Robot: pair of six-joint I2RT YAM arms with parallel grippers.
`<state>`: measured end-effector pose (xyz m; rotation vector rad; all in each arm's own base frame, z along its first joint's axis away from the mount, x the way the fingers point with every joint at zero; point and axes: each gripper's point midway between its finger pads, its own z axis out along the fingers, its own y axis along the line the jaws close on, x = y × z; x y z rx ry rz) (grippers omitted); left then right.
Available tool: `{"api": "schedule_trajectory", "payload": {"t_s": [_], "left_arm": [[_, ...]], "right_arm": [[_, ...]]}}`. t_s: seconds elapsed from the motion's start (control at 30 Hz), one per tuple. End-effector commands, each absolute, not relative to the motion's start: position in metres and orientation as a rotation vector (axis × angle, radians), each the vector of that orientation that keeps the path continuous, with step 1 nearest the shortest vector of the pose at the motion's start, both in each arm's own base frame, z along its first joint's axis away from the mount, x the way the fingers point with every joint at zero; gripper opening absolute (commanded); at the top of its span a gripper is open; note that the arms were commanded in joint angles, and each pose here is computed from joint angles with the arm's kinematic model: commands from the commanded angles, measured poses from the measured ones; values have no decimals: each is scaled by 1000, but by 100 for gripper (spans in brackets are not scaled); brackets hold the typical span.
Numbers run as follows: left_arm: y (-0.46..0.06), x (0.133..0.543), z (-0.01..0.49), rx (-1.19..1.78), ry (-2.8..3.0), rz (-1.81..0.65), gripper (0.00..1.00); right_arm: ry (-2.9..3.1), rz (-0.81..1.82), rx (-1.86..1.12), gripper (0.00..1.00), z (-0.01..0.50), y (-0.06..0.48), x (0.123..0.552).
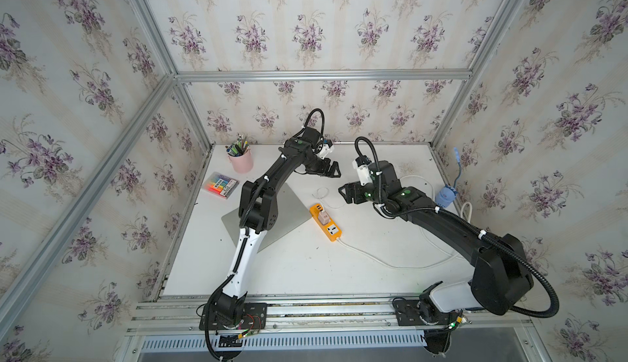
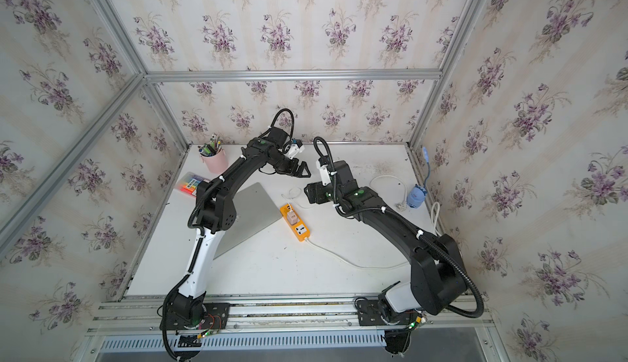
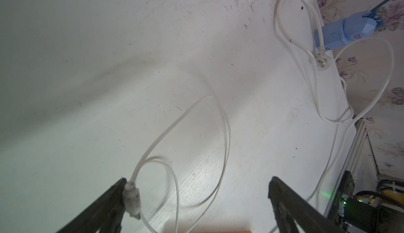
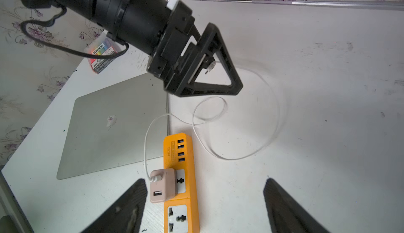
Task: Unplug the laptop charger
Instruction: Adjust the charging cable at the center of the board.
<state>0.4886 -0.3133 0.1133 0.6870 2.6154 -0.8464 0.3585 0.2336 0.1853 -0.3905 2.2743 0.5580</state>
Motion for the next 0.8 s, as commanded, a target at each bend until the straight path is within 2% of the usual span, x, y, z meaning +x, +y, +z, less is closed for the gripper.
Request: {"api": "schedule_trajectory", "payload": {"t_s": [0.0,0.17,0.27,0.37,0.57,0.77], "left_arm": [[-305,475,112,663,2660,-858,100],[-307,488,99,683,2593,-755,100],[-323,477,88,895,2511,-659,100],[-318,475,69,1066,2469,-290,100],[-305,491,87,848,2502,-398,100],[-312,483,89,894,2499,-512,100]], "right_arm": [[2279,595,-387,85,184,236,360],[2286,607,-400,84,179,239,359],[2288,603,-395,84,177,237,357],[2306,556,-380,84,166,230,357],[2369,459,-293,80,122,204,377],[2396,429,-284,65,99,211,410]]}}
